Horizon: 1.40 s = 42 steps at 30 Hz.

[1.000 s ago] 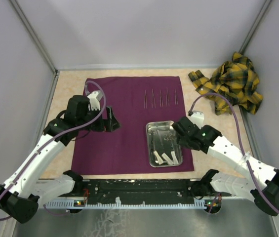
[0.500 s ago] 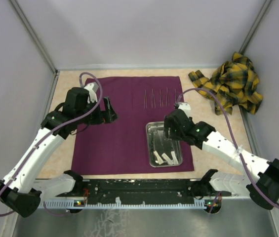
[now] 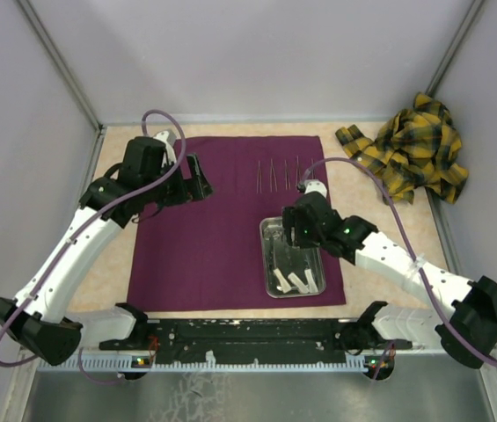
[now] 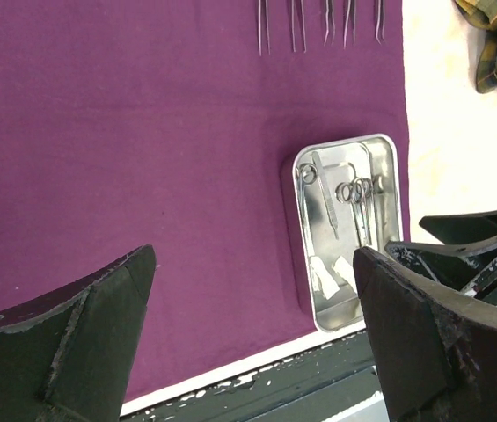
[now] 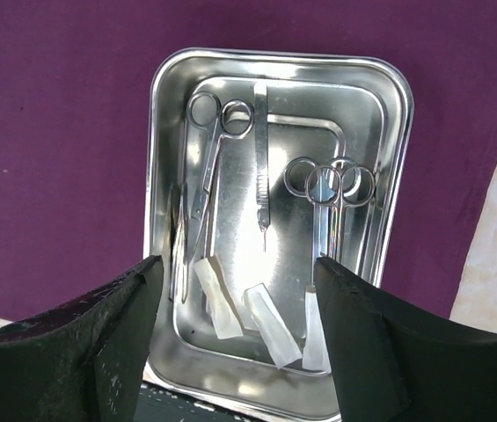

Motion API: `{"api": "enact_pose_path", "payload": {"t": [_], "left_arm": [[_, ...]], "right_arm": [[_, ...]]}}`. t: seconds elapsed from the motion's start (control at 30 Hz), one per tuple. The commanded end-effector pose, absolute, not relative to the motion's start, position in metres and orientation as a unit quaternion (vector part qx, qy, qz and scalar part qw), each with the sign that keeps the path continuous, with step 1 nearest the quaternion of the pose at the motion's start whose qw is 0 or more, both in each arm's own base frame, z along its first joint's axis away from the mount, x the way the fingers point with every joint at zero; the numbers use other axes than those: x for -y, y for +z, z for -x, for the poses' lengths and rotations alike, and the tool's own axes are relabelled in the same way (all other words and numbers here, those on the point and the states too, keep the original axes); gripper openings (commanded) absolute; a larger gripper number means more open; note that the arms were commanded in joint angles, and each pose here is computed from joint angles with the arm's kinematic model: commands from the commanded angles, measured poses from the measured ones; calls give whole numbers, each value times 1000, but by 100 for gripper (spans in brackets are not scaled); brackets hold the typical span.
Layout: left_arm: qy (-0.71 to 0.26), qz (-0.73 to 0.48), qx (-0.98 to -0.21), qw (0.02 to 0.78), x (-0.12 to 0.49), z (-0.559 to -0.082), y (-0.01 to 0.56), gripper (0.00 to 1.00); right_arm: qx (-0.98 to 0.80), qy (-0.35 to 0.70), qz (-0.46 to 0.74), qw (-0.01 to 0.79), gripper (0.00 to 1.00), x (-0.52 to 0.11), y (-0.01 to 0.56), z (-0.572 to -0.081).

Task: Open and lay out the surgical kit
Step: Move the surgical kit at the center of the board, then pick up the medical item from the container.

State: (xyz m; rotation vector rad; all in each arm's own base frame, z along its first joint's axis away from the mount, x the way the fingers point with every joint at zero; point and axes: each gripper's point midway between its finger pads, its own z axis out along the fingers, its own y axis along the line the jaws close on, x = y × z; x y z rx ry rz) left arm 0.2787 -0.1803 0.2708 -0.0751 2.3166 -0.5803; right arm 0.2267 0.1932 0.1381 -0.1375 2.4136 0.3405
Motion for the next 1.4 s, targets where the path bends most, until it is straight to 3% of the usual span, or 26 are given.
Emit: {"api": "enact_pose_path", "payload": {"t": [0.0,0.43,0.67,0.87,1.03,1.37], "left_arm": [[-219,44,-896,384,178,-286,282,100],[-250,6,-897,365,221,-331,263,100],[-273,-9,-896,350,225,-316,254,100],[-290,-38,-890,351,219,-290,249,100],[-314,-74,-887,331,220,-265,237,100],[-326,-119,-876,334,216,-243,225,100]], "right_arm": [[-919,154,81,354,70,-203,145,-228],[-919,152,94,352,67,-195,153,-220],[-922,147,100,343,62,-191,143,-215],[-931,127,115,321,52,-193,124,-217],[-939,111,93,311,31,-197,119,-227],[-952,63,67,293,17,-205,115,-254]]}}
